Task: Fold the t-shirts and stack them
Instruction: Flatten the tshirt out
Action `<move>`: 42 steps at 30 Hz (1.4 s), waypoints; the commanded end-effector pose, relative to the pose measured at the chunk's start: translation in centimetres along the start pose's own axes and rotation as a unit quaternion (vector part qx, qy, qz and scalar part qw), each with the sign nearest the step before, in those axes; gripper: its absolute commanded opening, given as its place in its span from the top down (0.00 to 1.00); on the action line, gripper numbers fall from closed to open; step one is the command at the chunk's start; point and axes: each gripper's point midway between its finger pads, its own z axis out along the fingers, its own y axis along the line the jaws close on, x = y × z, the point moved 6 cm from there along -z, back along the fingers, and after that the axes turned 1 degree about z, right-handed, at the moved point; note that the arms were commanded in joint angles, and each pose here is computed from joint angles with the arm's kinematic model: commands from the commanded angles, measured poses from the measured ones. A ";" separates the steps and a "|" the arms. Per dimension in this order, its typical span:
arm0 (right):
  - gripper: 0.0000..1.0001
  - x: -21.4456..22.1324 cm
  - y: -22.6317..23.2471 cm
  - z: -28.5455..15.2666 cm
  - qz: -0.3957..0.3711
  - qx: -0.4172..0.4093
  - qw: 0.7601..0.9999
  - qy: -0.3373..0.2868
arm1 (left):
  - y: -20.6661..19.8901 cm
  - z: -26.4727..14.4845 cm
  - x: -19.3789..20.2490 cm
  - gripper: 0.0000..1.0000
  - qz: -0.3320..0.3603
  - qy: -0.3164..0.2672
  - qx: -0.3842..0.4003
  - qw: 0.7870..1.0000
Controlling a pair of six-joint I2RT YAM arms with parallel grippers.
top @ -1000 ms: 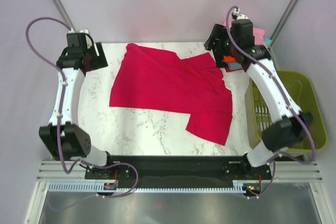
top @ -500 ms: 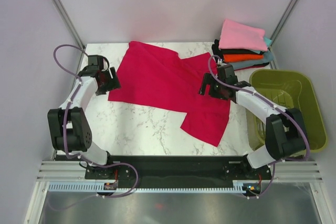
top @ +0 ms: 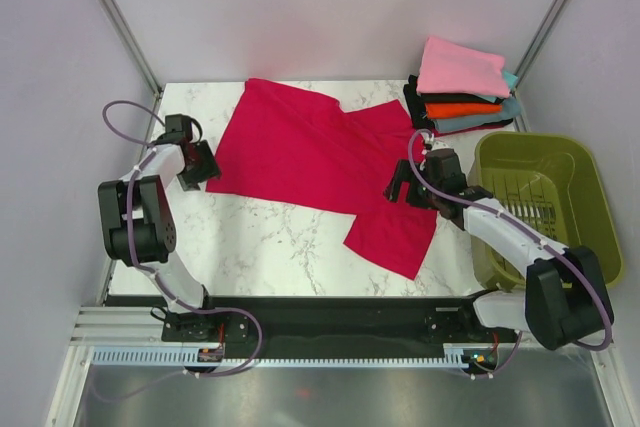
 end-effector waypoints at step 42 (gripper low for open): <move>0.02 12.1 -3.9 -2.6 0.061 0.046 0.992 0.098 | 1.8 -15.3 7.3 0.93 -0.024 -0.114 0.053 0.992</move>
